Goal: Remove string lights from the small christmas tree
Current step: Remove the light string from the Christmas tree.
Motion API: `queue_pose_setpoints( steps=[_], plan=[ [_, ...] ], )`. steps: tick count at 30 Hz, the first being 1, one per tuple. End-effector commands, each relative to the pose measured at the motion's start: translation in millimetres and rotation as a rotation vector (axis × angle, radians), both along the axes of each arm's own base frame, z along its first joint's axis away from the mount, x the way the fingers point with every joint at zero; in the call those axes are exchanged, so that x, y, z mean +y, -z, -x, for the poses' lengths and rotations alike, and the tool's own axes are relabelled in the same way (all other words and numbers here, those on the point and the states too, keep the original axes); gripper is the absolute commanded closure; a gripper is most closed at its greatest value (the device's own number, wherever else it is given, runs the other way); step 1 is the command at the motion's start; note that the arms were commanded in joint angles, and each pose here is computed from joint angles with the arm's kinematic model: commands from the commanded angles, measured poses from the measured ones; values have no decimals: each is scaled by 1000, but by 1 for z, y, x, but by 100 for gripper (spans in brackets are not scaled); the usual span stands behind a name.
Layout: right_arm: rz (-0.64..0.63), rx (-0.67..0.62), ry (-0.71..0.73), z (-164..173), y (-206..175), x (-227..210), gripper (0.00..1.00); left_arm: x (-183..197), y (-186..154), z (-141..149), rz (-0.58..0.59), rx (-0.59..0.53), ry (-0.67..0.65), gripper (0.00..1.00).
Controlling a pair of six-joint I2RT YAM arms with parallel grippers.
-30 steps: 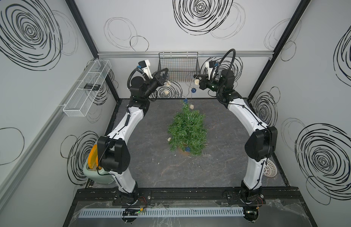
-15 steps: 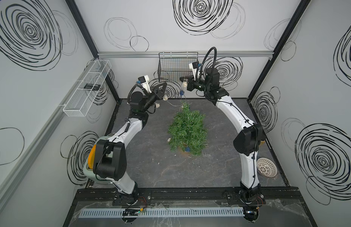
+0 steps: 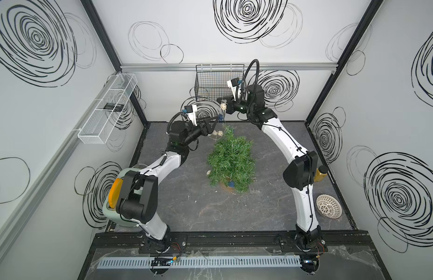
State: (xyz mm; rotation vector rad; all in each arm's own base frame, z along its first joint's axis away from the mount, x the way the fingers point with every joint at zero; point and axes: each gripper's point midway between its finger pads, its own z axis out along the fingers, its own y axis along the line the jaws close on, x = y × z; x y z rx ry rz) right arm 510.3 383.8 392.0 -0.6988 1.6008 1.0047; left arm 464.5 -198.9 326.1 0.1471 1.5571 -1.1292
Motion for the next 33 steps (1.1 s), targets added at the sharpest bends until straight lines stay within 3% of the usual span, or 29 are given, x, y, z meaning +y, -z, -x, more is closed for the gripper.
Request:
queue_pose_setpoints(
  steps=[1, 8, 15, 33],
  plan=[
    [-9, -18, -37, 9, -7, 12, 100, 0, -16, 4, 11, -85, 24, 22],
    [-22, -24, -39, 14, -15, 15, 100, 18, -9, -2, 5, -49, -39, 23],
    [-38, -29, -38, 17, -21, 16, 100, 26, 15, -9, -53, 0, -61, 43],
    [-53, -41, -117, 42, -28, 29, 100, -2, 37, -29, -167, 16, -51, 42]
  ],
)
